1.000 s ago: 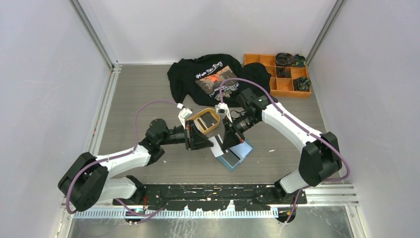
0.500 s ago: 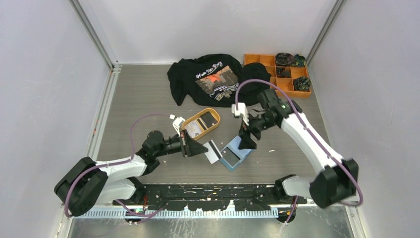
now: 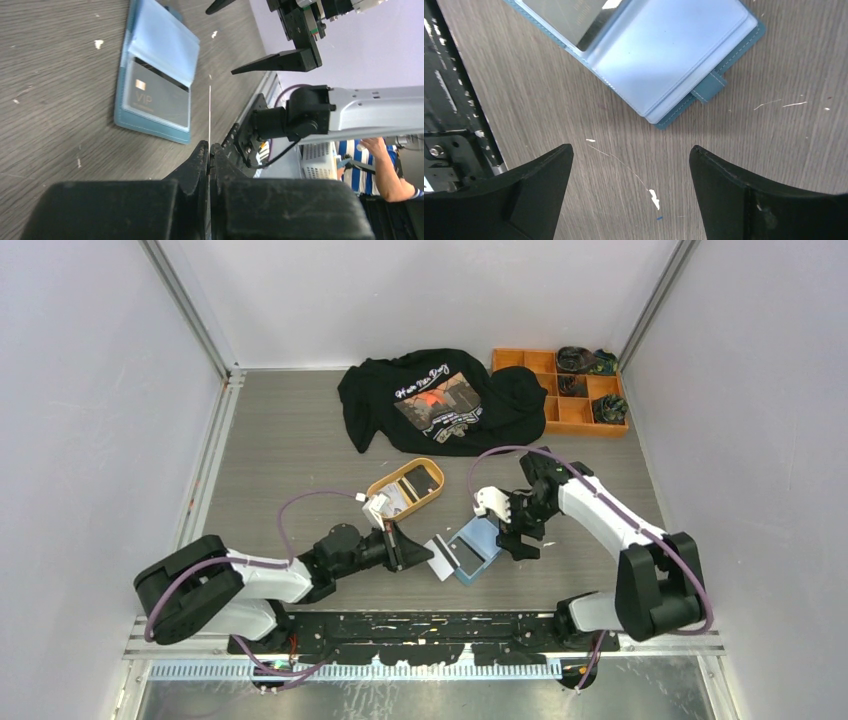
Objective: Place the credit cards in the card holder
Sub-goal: Insert the credit card into the card holder.
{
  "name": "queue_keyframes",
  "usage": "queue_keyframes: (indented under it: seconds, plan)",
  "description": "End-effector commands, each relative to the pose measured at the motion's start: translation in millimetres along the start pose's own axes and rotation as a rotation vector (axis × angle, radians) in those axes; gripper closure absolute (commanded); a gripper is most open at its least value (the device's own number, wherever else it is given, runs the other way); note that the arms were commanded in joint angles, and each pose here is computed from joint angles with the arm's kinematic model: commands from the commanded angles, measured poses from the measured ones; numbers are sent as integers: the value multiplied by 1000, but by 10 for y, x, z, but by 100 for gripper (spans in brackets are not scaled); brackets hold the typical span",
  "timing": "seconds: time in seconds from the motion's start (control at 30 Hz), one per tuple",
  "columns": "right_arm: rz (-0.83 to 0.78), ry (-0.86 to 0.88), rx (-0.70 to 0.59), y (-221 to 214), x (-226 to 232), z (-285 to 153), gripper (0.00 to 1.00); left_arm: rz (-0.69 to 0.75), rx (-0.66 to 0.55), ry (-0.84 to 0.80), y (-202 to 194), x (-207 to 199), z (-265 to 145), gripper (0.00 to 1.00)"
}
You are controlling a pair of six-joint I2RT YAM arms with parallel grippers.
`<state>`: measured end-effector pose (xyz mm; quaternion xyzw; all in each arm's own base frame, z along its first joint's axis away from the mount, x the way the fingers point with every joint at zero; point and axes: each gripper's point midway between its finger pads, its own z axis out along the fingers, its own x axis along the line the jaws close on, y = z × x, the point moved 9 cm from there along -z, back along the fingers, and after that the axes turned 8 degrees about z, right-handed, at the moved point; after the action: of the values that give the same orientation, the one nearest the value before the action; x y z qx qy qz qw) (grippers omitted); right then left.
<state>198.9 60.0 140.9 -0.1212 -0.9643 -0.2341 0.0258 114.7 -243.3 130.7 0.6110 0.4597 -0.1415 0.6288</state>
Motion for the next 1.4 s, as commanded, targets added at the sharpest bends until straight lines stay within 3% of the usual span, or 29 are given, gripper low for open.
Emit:
queue_keyframes:
  seconds: [0.0, 0.23, 0.43, 0.87, 1.07, 1.37]
  plan:
    - [-22, -32, 53, -30, -172, 89, 10, -13, -133, 21, 122, -31, 125, 100]
    - [-21, -37, 75, -74, -325, 322, 15, -52, -135, 59, 37, 112, 219, 100]
    - [-120, 3, 71, 9, -257, 474, 21, -92, -145, 55, -7, 179, 294, 100]
    - [-133, 202, 61, 105, 118, 516, 56, -169, -174, 63, -42, 235, 300, 100]
    - [-183, 280, -4, 171, 370, 452, 58, -181, -177, 57, -38, 217, 271, 100]
    - [-135, 65, -40, 341, 217, 10, 52, -95, -105, -12, -12, 150, 132, 100]
